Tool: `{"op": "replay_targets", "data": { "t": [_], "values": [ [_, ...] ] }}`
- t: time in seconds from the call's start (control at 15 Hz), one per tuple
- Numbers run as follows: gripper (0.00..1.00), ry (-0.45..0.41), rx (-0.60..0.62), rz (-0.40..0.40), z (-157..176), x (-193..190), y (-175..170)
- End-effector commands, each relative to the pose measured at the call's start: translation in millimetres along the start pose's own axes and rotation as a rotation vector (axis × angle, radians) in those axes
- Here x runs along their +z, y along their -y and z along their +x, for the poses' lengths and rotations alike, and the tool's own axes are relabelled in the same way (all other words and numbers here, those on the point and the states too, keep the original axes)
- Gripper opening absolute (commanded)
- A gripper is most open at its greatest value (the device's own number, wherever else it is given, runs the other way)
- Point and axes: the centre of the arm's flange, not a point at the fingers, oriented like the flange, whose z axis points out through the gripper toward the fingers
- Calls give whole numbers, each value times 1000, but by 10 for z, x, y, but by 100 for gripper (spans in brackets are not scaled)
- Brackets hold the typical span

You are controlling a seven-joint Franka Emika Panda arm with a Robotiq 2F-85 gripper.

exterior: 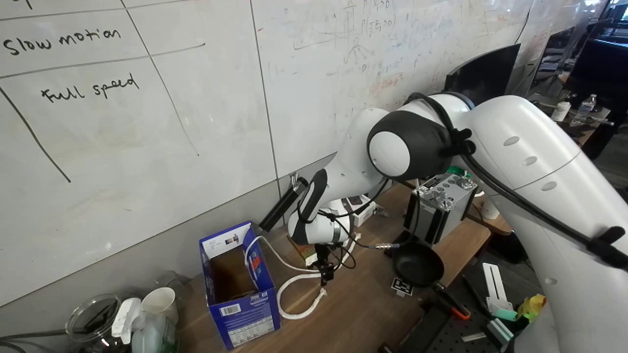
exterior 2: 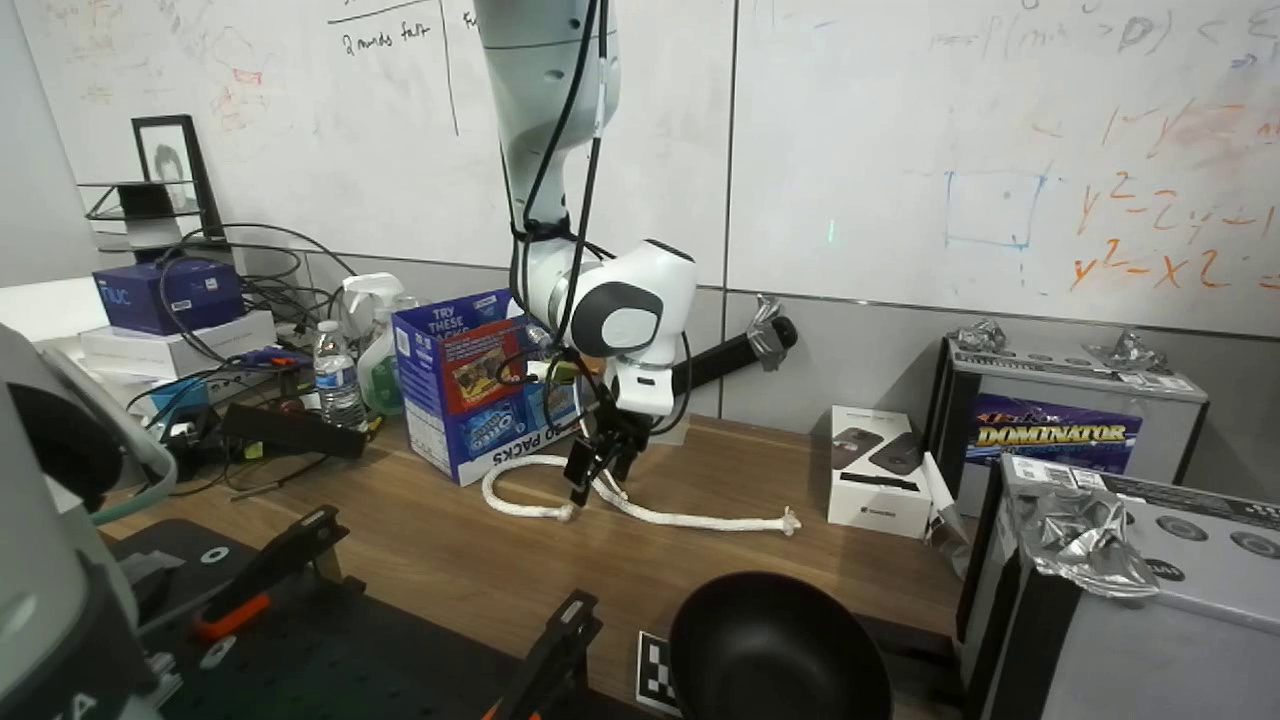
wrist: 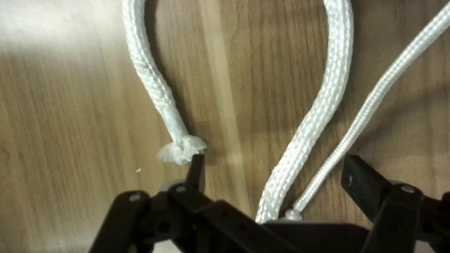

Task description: Put the ropes in the box one at a time

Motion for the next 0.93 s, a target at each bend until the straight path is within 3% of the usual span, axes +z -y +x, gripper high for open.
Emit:
{"op": "replay_targets", "data": {
  "t": [0.0,0.53,0.87],
  "values": [
    [100,-15,14,16,-19,7,38],
    [100,-23,12,5,-34,54,31],
    [100,-71,-3,14,-74,60,4]
  ]
}}
